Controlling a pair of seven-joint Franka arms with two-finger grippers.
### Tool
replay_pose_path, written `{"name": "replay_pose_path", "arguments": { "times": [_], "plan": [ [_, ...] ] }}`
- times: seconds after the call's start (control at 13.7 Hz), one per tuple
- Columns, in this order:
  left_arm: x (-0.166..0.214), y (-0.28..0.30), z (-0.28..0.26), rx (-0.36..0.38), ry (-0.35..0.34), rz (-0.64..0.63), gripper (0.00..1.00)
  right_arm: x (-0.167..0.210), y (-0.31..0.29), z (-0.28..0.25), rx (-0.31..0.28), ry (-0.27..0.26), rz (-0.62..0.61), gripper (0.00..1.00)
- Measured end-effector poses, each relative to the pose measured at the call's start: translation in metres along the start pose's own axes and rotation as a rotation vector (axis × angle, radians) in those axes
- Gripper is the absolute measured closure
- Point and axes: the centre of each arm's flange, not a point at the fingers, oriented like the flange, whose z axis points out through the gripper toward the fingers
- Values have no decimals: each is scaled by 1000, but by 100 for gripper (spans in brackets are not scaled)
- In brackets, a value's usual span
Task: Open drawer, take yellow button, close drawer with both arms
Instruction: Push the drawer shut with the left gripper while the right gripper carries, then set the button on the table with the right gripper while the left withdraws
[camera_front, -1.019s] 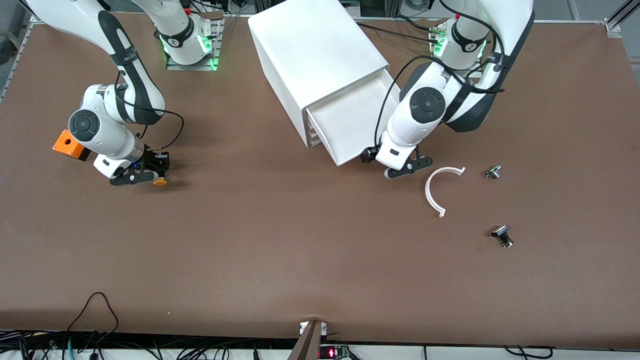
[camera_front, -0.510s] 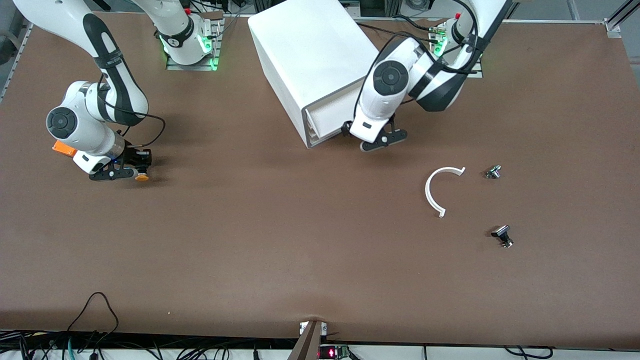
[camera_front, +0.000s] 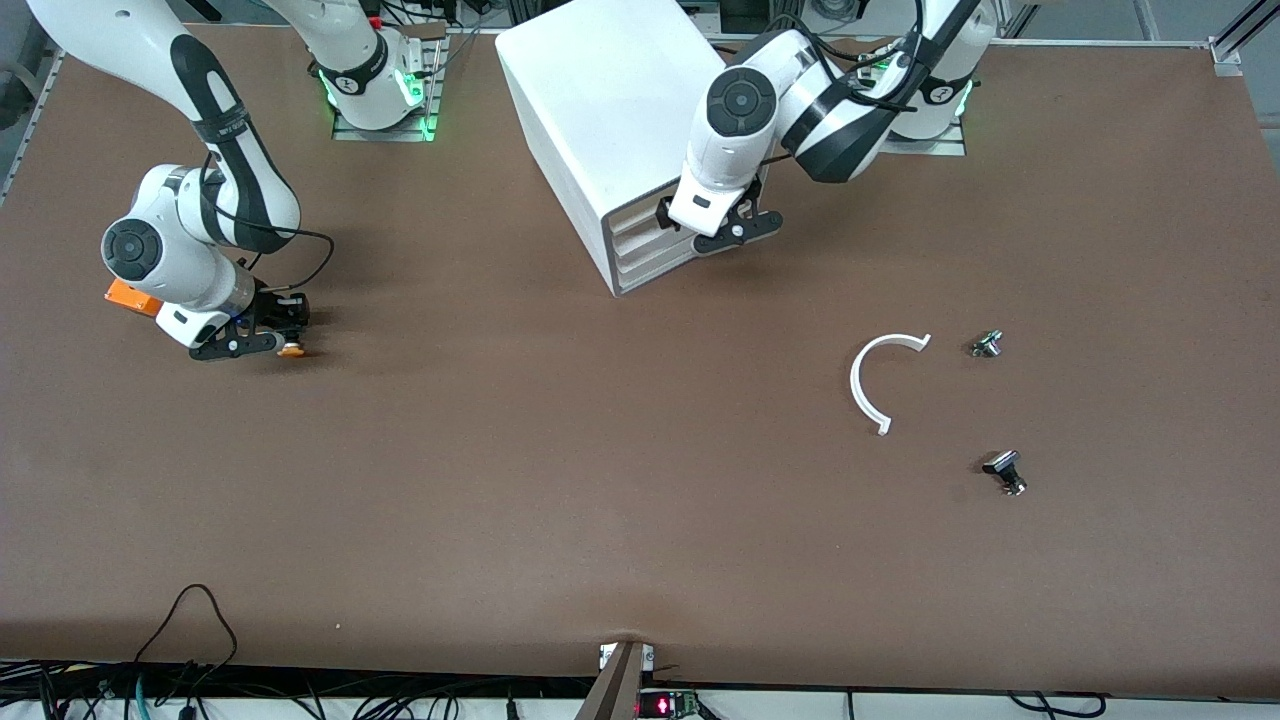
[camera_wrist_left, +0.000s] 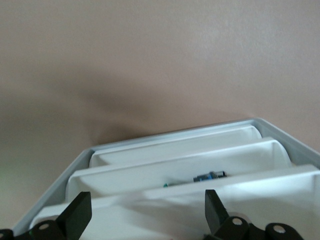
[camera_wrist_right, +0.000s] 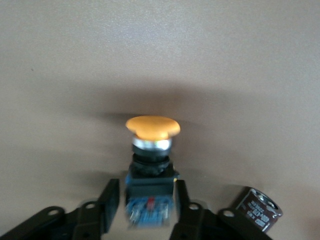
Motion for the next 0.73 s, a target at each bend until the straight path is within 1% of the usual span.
{"name": "replay_pose_path", "arguments": {
  "times": [0.07, 0.15, 0.22, 0.29, 0.36, 0.51, 0.66, 0.73],
  "plan": [
    [0, 0, -1, -1, 1, -1, 0, 0, 0, -1, -1, 2, -14, 33],
    [1, -1, -1, -2, 1, -3, 0, 1, 0, -3, -2, 8, -37, 22],
    [3, -2, -2, -4, 2, -7, 0, 3, 1, -8, -4, 16, -54, 14],
    [11, -5, -7, -13, 7, -15, 0, 4, 1, -14, -5, 23, -64, 2],
    [29, -12, -17, -29, 15, -18, 0, 7, 1, -25, -3, 21, -70, 0],
    [89, -43, -50, -68, 42, 5, 0, 20, 1, -62, 6, 8, -81, 0],
    [146, -87, -90, -64, 43, 52, 0, 40, -4, -115, 13, -3, -101, 0],
    [168, -109, -112, -52, 35, 77, 0, 48, -5, -141, 14, -6, -107, 0]
  ]
}}
